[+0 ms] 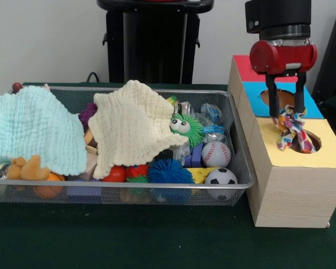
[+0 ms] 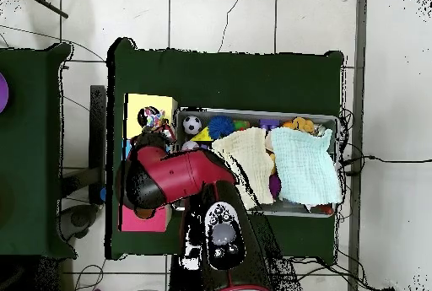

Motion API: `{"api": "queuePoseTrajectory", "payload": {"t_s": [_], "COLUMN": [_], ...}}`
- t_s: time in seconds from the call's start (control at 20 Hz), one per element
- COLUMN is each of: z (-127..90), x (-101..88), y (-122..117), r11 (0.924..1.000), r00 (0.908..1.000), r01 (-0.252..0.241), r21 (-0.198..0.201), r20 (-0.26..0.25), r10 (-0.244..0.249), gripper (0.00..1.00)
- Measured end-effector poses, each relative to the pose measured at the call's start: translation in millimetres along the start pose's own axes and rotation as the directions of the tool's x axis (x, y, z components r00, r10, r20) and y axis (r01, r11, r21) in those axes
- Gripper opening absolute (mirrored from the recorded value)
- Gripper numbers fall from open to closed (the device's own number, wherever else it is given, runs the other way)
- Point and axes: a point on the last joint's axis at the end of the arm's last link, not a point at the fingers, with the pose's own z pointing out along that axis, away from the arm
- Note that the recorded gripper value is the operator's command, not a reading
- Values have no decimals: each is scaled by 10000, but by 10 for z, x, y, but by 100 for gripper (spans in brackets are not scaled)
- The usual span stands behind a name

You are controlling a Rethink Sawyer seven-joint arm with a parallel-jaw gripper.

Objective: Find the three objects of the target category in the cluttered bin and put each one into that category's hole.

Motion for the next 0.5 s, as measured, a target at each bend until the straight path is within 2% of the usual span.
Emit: {"api": "queuePoseTrajectory", "payload": {"t_s": [0.25,0.5], "z": [-156,-215], "x": [-80,-128], "y": [-75,-94], "r11": [9998,9995], "r00": [9992,9988], "r01": [-200,-290], "r21": [97,124], "r20": [-353,-385], "r10": [203,295], "gripper": [100,100]}}
